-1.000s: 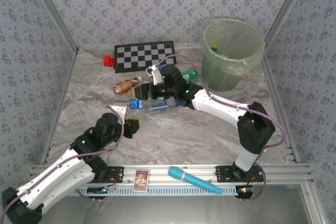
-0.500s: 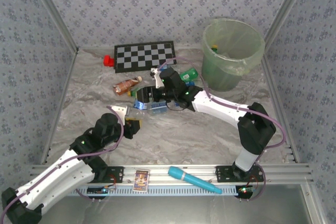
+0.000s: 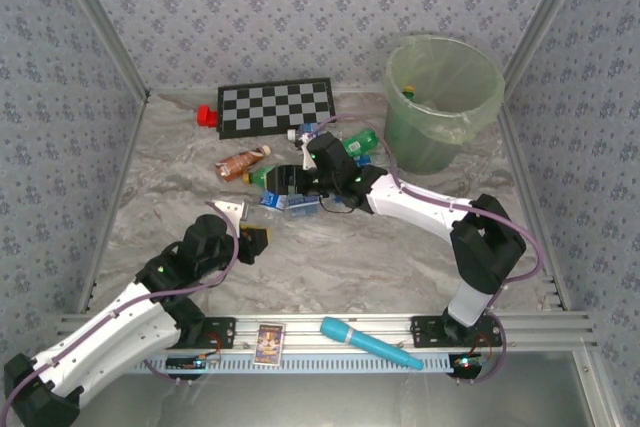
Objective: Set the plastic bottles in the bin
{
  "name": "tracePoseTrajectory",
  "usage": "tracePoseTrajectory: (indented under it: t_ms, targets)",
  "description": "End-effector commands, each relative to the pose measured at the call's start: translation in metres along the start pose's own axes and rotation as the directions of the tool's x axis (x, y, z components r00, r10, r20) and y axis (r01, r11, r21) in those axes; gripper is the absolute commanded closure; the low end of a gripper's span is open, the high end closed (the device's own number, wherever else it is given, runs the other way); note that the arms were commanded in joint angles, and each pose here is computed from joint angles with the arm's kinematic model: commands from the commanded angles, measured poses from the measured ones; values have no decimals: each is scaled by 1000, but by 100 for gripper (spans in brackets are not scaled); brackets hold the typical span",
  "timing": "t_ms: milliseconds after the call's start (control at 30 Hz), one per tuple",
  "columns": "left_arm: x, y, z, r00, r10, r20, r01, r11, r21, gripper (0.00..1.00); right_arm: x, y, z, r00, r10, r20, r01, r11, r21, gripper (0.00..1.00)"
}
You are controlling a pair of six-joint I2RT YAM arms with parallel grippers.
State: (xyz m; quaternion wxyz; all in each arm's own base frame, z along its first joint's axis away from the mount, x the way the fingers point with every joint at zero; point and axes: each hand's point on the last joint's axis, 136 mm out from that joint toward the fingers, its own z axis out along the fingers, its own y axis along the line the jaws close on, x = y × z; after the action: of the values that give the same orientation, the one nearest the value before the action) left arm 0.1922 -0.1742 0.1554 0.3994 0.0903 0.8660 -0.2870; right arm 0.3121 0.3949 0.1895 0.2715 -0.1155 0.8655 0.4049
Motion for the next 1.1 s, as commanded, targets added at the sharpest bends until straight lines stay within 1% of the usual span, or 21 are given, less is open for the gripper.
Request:
tracePoseTrajectory:
  t_ms: [0, 133, 233, 300, 400, 467, 500, 567, 700, 733, 800, 867, 933, 967, 1000, 1033, 1067]
  targets:
    - [-18, -15, -5, 998, 26, 61, -29, 998, 51, 75, -15, 4, -5, 999, 18, 48, -16, 999, -36, 12]
    - [-19, -16, -4, 998, 28, 56, -31, 998, 53, 75, -6, 31, 5, 1000, 10, -29, -15, 983, -184, 10]
    - [-18, -16, -4, 998, 28, 53, -31, 998, 55, 76, 0, 39, 11, 998, 8, -59, -21, 975, -221, 10]
    - [-18, -17, -4, 998, 28, 52, -31, 998, 55, 76, 2, 45, 12, 998, -6, -63, -9, 971, -240, 12]
    - [-17, -16, -4, 998, 28, 49, -31, 998, 54, 76, 2, 53, 10, 998, -24, -57, 8, 963, -270, 17]
    - [-17, -16, -4, 998, 28, 48, -30, 998, 53, 76, 1, 58, 7, 998, -36, -47, 22, 958, -285, 22]
    - [-17, -16, -4, 998, 28, 49, -30, 998, 52, 76, 0, 59, 5, 998, -43, -38, 30, 958, -285, 26]
    - [-18, -16, -4, 998, 26, 50, -29, 998, 54, 76, -3, 59, 1, 998, -56, -18, 49, 960, -276, 36]
    - [-18, -15, -4, 998, 26, 52, -29, 998, 50, 72, -8, 56, -7, 998, -67, 13, 68, 966, -248, 39]
    - [-18, -15, -4, 998, 25, 51, -27, 998, 50, 69, -9, 56, -9, 997, -70, 19, 72, 968, -242, 39]
    - [-19, -15, -5, 998, 23, 56, -25, 999, 47, 51, -11, 55, -14, 996, -79, 30, 84, 970, -229, 38]
    - [-21, -15, -8, 998, 21, 63, -24, 999, 44, 37, -14, 51, -19, 995, -89, 39, 95, 974, -205, 38]
    - [-23, -13, -10, 997, 13, 73, -16, 999, 36, 18, -21, 46, -28, 994, -91, 58, 100, 979, -178, 38]
    - [-25, -13, -12, 997, 10, 82, -12, 999, 30, 11, -25, 43, -34, 994, -84, 68, 95, 982, -161, 38]
    - [-26, -12, -14, 996, 6, 89, -9, 1000, 25, 9, -30, 39, -39, 992, -93, 84, 105, 984, -143, 38]
    - [-27, -11, -15, 995, 4, 96, -6, 1000, 23, 3, -36, 35, -48, 988, -115, 101, 127, 984, -121, 38]
    - [-29, -11, -17, 995, 1, 104, -3, 1000, 21, 2, -42, 30, -56, 985, -124, 118, 135, 986, -93, 38]
